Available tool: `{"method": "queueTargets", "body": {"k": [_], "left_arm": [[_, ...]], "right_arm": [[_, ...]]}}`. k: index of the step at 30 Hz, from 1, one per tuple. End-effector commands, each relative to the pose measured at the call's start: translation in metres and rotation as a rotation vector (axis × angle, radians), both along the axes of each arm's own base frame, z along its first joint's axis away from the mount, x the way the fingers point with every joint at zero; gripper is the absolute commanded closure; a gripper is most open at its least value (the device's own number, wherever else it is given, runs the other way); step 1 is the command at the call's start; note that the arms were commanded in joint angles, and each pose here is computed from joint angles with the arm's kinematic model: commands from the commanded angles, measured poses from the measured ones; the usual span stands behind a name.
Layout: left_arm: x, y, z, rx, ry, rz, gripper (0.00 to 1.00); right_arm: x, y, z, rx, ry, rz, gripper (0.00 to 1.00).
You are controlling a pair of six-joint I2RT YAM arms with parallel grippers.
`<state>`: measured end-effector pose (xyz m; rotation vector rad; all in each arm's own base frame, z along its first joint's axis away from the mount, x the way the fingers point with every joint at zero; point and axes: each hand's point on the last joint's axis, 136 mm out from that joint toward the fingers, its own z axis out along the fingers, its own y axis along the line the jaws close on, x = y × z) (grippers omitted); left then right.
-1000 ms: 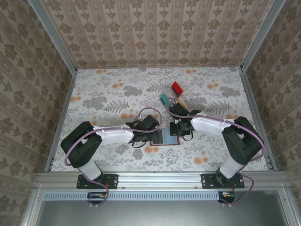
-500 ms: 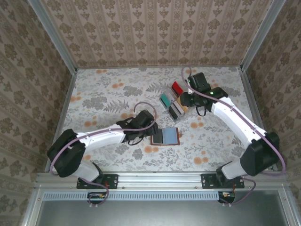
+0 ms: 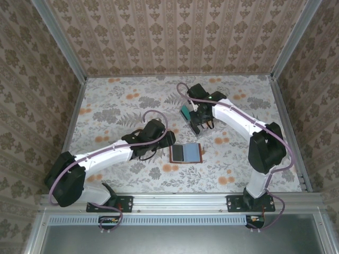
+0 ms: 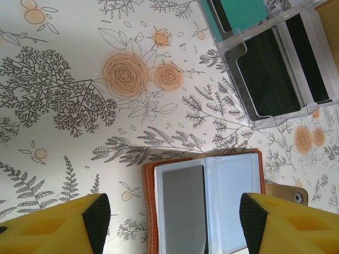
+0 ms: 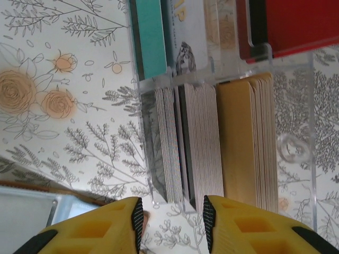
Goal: Put the credit cards into the card holder
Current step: Pick up the credit card from the storage box.
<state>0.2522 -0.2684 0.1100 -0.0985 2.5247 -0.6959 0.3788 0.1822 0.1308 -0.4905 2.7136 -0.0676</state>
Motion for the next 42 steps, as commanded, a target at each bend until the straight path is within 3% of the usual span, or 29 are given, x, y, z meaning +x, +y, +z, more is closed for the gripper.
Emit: {"method": "queueTargets", "body": {"k": [1, 27, 42], "left_arm": [[0.000, 0.003, 0.006, -0.026, -0.008, 0.008, 0.30], [-0.007, 0.011, 0.004, -0.037, -0.006, 0.020, 0.28], [-0.008, 0.013, 0.002, -0.041, 0.004, 0.029, 0.28]], "right_arm": [[0.003, -0.012, -0.010, -0.109, 0.026, -0.003, 0.63], [0.028, -0.023, -0.038, -0.454, -0.055, 0.027, 0.66], [0.027, -0.028, -0.025, -0.438, -0.103, 0.005, 0.79]]}}
